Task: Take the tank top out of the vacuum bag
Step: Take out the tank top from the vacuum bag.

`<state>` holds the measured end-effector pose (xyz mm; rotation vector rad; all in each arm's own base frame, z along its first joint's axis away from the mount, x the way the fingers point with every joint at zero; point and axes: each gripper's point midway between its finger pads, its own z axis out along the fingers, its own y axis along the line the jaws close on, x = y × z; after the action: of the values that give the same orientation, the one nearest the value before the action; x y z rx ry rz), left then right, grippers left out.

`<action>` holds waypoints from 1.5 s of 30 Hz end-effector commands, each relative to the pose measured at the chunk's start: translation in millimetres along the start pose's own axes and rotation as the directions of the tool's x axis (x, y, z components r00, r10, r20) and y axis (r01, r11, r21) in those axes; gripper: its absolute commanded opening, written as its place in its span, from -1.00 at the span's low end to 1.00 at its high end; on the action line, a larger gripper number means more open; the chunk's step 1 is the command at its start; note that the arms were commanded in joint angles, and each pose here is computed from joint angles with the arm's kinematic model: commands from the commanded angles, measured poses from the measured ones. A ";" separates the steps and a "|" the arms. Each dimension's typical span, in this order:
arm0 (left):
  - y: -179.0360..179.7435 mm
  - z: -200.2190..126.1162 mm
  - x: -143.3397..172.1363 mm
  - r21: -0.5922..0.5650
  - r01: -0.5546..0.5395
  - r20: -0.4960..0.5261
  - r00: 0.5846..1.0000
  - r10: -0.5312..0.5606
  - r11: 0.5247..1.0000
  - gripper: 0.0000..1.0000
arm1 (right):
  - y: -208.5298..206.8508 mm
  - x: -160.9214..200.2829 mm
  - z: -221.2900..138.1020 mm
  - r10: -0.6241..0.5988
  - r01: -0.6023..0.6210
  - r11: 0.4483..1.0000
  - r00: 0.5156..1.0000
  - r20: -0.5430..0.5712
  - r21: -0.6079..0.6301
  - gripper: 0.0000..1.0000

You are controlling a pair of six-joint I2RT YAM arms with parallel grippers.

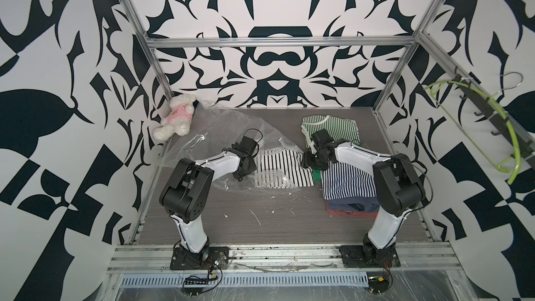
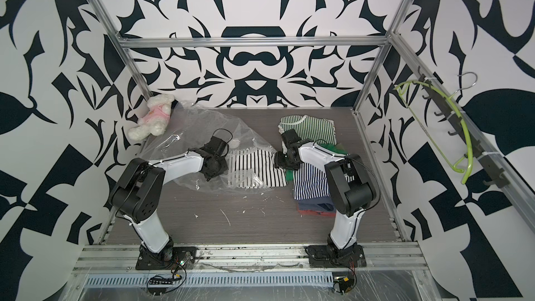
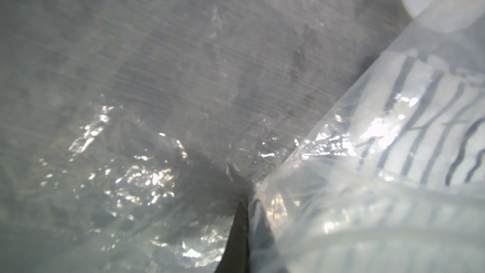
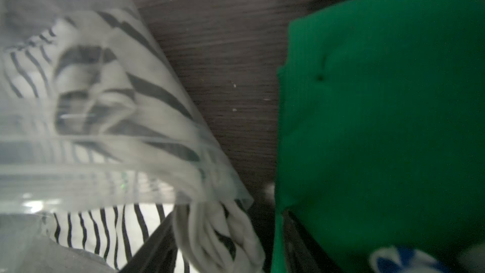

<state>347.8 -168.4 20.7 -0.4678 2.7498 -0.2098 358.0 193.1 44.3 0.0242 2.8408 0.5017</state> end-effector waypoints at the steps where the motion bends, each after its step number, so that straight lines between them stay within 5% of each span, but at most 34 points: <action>1: 11.7 23.0 27.1 -0.038 -0.002 -0.114 0.993 -0.002 0.999 -1.00 | 27.5 -11.3 -11.2 -0.049 0.052 0.995 0.998 0.033 -0.081 0.05; 5: 16.1 27.4 31.2 -0.055 -0.003 -0.128 0.992 -0.004 0.998 -1.00 | 47.1 -8.0 -23.7 -0.086 0.091 0.987 0.995 0.041 -0.132 -0.25; 8: 18.8 31.1 34.3 -0.066 -0.006 -0.137 0.991 -0.004 0.998 -1.00 | 64.5 -2.9 -32.1 -0.105 0.110 0.979 0.994 0.037 -0.174 -0.30; 19: 19.9 37.3 38.6 -0.075 -0.005 -0.157 0.988 -0.007 0.997 -1.00 | 78.7 -3.7 -17.2 -0.125 0.131 0.978 0.991 0.046 -0.163 0.01; 28: 22.2 36.6 39.7 -0.083 -0.009 -0.158 0.987 -0.004 0.997 -1.00 | 42.7 -16.1 -16.8 -0.126 0.122 0.991 0.989 0.081 0.053 0.18; 35: 22.1 36.4 39.2 -0.083 -0.010 -0.158 0.987 -0.003 0.996 -1.00 | 41.3 -34.0 -42.5 -0.137 0.124 0.989 0.973 0.185 0.079 0.39; 45: 21.7 36.0 38.9 -0.082 -0.010 -0.156 0.988 -0.003 0.997 -1.00 | 26.3 -46.7 -27.4 -0.108 0.096 0.992 0.984 0.142 0.087 0.70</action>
<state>365.2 -183.7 20.0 -0.4700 2.7184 -0.2920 390.5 203.6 85.8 -0.0494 2.7008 0.3462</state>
